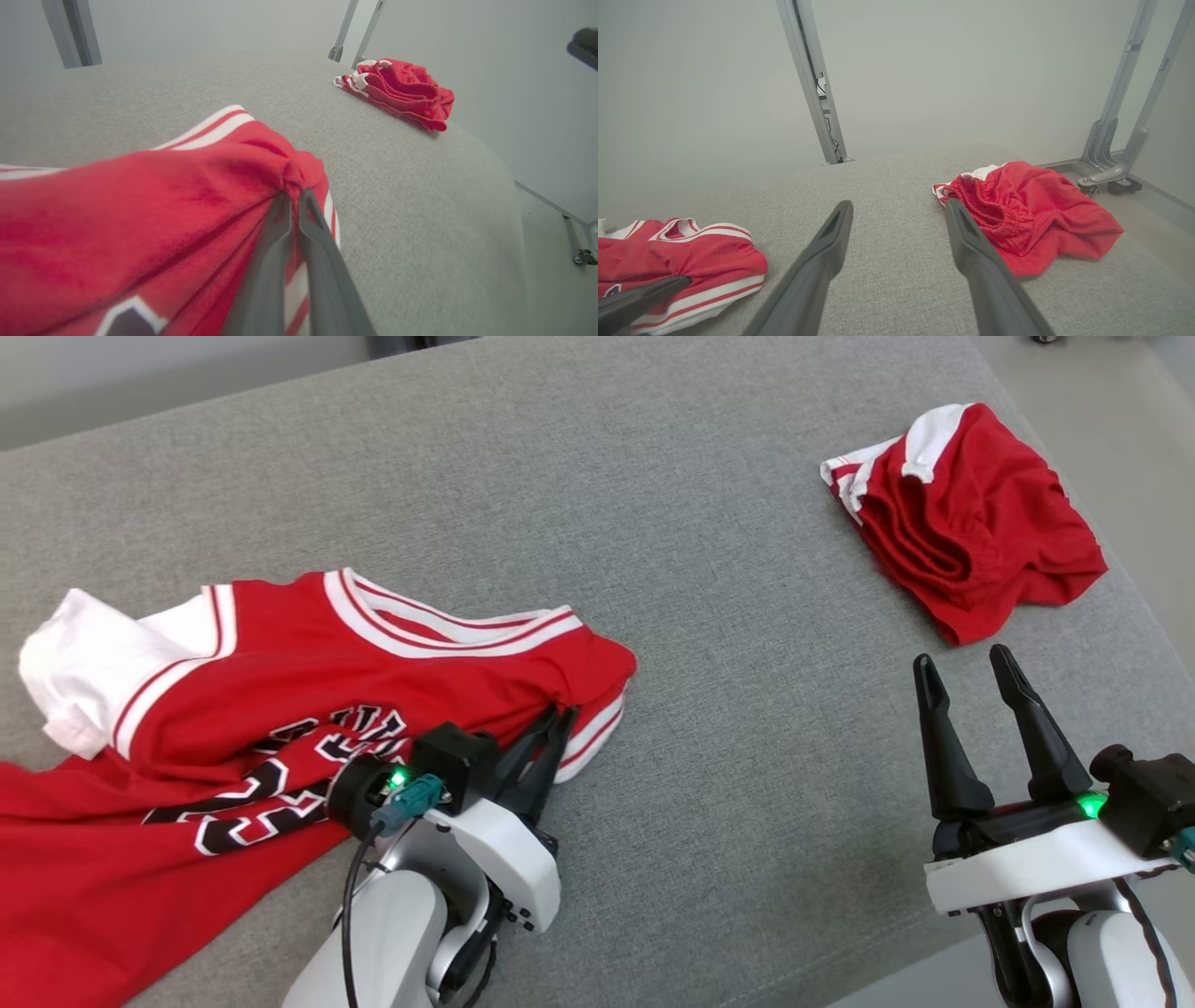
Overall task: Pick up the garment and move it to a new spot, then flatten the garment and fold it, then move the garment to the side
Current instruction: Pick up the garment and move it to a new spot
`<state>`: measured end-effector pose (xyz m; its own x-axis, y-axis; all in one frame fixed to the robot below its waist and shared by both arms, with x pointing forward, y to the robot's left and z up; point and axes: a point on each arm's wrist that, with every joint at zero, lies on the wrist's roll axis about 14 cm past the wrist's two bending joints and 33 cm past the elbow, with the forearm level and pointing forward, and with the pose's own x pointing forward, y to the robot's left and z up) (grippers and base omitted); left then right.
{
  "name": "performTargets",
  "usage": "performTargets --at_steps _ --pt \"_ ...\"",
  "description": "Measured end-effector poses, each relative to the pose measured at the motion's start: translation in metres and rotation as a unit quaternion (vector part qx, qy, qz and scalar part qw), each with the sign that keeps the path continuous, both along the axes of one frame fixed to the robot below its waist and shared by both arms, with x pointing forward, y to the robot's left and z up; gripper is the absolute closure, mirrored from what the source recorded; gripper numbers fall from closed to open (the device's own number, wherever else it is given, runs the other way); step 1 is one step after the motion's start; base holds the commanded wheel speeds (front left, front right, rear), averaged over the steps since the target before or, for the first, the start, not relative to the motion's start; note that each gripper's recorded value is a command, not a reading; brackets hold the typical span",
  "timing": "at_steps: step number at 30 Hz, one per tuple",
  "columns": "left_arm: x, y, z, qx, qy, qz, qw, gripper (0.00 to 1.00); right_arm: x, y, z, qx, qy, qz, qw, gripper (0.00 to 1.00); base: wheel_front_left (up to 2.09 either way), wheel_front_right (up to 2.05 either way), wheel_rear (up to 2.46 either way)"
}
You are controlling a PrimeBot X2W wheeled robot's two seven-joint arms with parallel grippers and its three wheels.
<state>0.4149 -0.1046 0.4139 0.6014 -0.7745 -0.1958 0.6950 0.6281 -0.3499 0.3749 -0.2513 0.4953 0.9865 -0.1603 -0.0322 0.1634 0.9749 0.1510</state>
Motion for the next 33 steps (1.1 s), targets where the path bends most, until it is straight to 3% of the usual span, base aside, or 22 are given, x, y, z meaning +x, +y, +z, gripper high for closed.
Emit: performTargets --at_steps 7,16,24,33 --pt "-0.005 0.001 0.026 -0.022 -0.035 -0.002 0.999 0.0 0.006 0.009 0.004 0.005 -0.011 0.014 1.0 0.0 0.0 0.0 0.0" --pt "0.025 0.069 0.073 -0.036 -0.118 0.129 0.984 0.0 0.015 0.023 0.014 0.007 -0.029 0.039 0.999 0.0 0.0 0.0 0.0" --pt "0.049 0.168 0.098 -0.005 -0.169 0.272 0.947 0.0 0.021 0.044 0.018 0.006 -0.031 0.071 0.997 0.0 0.0 0.0 0.0" --pt "0.032 0.268 0.111 0.033 -0.188 0.394 0.899 0.0 0.023 0.064 0.03 0.002 -0.041 0.101 0.994 0.0 0.0 0.0 0.0"
